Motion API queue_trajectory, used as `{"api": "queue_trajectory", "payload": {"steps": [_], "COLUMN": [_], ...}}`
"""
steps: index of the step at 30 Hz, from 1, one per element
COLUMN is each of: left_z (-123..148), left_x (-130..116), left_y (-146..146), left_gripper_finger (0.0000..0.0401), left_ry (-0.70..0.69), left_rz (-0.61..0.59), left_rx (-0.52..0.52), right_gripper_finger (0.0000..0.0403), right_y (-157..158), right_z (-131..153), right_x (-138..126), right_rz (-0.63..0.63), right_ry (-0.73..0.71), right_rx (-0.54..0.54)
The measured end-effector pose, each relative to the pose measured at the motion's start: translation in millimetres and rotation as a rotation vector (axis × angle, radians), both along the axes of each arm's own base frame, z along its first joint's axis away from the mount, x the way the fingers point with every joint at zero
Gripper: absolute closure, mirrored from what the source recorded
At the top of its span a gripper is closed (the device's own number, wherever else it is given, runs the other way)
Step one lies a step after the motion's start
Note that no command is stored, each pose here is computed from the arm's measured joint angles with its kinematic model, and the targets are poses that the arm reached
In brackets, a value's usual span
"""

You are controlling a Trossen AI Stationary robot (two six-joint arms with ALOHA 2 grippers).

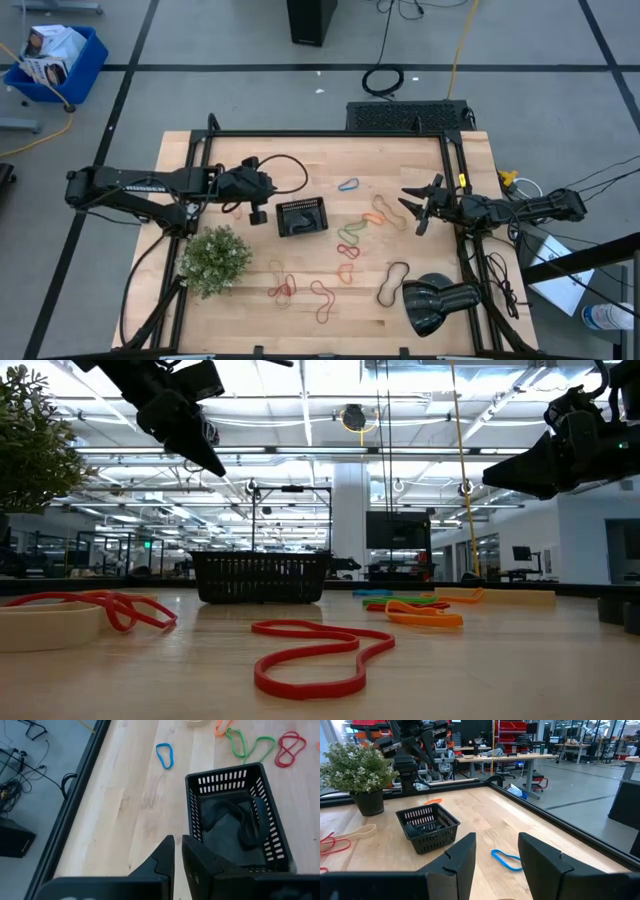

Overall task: Pick and place rubber bands into bin
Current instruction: Put the top left orange rubber band into the black bin

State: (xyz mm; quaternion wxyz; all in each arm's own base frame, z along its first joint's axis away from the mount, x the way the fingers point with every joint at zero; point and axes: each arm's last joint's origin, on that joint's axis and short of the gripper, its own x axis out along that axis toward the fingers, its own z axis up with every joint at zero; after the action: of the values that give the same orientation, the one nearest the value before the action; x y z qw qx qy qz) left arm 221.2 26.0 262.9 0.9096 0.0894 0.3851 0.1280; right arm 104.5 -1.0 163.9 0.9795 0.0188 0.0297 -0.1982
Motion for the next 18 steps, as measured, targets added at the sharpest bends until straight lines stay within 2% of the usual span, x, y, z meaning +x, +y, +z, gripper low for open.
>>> {"api": "queue_trajectory", "payload": {"steps": [5, 12, 18], "left_z": [0.0, -1.0, -1.7], "left_x": [0.0, -0.8, -1.0], "left_y": [0.1, -0.5, -1.7], "left_gripper_finger": [0.0339, 0.0241, 0.0193], "left_ry": [-0.011, 0.000, -0.017], "left_rz": [0.025, 0.016, 0.047], "left_rx": [-0.024, -0.040, -0.124], "right_gripper_finger": [0.0261, 0.0261, 0.0261], "right_y": [0.0, 0.0, 0.0], "right_z": [0.0, 0.0, 0.0], "right_x": [0.0, 0.0, 0.0], "right_rz": [0.000, 0.000, 0.000], "right_ry": [0.000, 0.000, 0.000], "right_rx": [0.000, 0.000, 0.000]}}
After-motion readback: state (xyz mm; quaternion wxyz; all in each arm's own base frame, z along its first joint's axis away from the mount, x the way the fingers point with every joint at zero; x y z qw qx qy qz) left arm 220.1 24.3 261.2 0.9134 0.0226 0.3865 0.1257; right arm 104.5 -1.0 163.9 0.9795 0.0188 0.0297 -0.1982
